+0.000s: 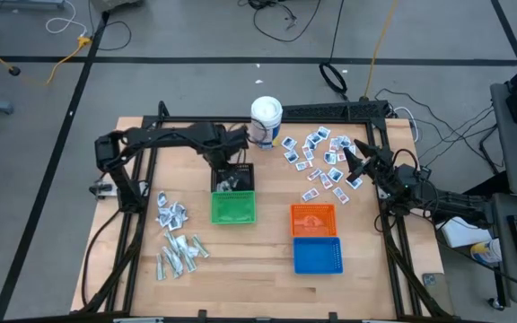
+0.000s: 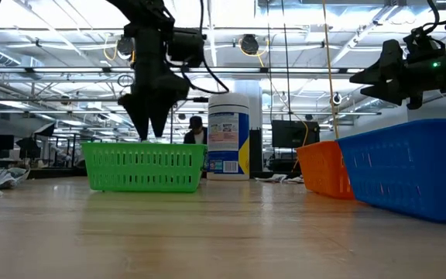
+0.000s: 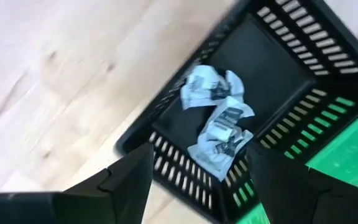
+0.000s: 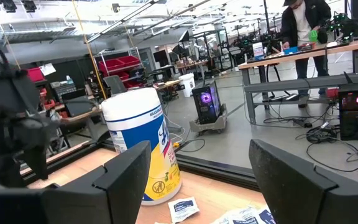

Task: Pick & Place First Aid Supplies
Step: Put the black pad into the black bin

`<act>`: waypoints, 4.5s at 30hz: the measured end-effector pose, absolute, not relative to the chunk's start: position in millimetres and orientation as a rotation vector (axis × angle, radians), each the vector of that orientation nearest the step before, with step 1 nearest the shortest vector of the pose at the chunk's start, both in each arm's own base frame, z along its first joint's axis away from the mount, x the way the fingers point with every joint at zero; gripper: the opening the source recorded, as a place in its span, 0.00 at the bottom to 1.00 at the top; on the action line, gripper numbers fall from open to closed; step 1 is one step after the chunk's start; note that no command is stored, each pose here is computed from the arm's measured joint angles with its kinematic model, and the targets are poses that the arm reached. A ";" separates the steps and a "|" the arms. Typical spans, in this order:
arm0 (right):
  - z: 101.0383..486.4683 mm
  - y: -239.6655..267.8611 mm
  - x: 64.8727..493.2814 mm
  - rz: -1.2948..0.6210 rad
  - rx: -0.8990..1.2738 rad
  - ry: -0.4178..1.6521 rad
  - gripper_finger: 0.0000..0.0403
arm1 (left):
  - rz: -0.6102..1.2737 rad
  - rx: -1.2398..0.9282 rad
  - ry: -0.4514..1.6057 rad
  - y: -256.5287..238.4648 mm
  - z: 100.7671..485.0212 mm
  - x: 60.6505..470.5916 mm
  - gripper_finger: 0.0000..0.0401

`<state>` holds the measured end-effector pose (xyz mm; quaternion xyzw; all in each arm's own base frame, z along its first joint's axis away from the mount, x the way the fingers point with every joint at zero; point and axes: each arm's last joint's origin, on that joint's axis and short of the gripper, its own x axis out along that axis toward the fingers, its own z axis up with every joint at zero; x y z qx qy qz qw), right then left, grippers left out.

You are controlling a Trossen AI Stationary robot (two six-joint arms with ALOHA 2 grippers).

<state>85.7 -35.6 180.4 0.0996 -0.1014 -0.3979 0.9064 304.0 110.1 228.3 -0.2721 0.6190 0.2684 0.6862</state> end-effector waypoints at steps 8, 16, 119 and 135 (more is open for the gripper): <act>180.4 -35.6 85.7 -0.821 0.206 -0.209 0.66 | 0.731 -0.742 1.362 120.9 249.3 279.2 0.61; 180.4 -35.6 85.7 -0.821 0.206 -0.210 0.66 | 0.829 -0.853 1.345 126.7 261.6 261.6 0.59; 180.4 -35.6 85.7 -0.822 0.206 -0.209 0.66 | 1.805 -1.285 1.616 73.3 122.9 165.2 0.27; 180.4 -35.6 85.7 -0.821 0.206 -0.209 0.66 | 1.663 -1.325 1.710 71.5 122.8 166.4 0.02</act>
